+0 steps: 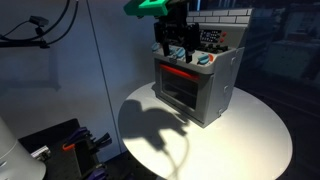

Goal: Turn the rightmost blue knob on the stove to the left

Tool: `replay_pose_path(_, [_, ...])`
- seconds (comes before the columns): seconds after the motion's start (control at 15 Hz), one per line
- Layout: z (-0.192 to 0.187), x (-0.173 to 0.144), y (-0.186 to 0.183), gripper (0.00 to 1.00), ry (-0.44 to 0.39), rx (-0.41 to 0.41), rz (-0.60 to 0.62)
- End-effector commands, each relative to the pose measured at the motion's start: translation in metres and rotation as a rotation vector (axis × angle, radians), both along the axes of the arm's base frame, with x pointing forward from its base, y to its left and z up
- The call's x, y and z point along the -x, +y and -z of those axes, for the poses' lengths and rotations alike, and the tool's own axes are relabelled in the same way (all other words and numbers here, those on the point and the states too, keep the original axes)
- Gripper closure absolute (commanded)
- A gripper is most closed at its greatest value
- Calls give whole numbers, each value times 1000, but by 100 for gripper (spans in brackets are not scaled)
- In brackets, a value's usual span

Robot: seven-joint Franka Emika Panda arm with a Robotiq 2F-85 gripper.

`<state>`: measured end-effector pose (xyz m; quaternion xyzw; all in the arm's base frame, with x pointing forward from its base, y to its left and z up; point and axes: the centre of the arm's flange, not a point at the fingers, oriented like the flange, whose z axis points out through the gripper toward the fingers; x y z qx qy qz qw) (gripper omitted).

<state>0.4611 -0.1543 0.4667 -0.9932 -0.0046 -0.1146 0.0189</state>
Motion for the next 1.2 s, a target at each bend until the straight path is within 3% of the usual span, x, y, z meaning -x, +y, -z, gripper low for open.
replay_pose_path(0.0, [-2,-21,0,0,-56,-58,116])
replay_pose_path(0.47, [8,-37,9,0,-168,-138,279])
replay_pose_path(0.87, [13,-32,8,0,-146,-122,251])
replay_pose_path(1.13, [15,-35,7,0,-186,-142,289])
